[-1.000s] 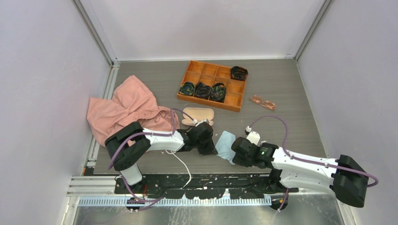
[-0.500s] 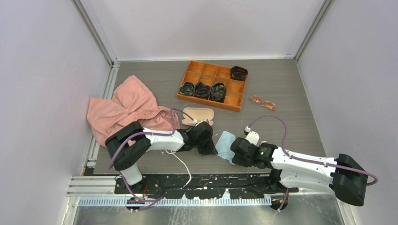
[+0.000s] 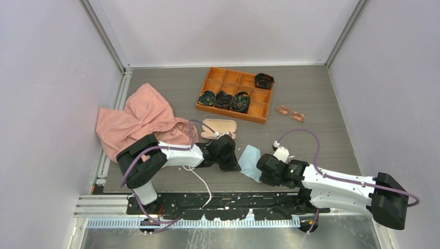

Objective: Organize the sunglasses
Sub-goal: Fold the glasses cleaning cloth at the center of the board.

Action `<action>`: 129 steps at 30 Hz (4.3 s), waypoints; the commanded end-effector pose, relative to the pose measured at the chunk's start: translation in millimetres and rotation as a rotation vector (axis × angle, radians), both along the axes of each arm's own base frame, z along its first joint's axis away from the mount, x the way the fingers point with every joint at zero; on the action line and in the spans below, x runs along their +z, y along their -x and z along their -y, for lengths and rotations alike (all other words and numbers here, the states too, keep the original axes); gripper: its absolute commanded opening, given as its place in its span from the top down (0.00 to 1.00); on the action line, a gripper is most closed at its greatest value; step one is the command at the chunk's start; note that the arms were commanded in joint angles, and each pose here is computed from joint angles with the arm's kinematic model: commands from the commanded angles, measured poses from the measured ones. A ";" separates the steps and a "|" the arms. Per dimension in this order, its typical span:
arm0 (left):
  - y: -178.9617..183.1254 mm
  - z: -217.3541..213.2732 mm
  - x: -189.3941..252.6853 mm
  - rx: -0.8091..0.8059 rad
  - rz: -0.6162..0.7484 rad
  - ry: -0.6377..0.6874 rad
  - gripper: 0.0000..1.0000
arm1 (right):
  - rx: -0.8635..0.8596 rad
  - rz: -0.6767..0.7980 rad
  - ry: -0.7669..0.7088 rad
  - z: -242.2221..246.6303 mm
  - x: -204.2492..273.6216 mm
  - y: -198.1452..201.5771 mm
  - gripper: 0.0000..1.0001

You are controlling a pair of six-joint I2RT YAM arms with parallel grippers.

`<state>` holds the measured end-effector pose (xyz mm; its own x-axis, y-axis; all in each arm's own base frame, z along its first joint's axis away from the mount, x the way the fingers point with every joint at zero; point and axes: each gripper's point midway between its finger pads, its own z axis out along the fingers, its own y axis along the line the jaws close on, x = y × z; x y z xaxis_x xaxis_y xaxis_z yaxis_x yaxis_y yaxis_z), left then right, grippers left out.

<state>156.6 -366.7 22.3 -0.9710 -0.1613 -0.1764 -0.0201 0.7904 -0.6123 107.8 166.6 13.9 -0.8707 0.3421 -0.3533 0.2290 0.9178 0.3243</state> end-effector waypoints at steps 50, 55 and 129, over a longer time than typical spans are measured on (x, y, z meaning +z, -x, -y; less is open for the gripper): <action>-113.1 49.3 131.4 -0.166 0.287 0.056 0.99 | -0.085 0.220 -0.026 47.2 121.5 -112.5 1.00; -156.1 50.2 167.5 -0.154 0.354 0.069 1.00 | -0.091 0.322 -0.019 45.9 169.1 -161.2 1.00; -15.9 -1.7 73.7 -0.132 0.256 -0.276 0.61 | -0.283 0.023 -0.037 75.4 58.6 -70.9 0.68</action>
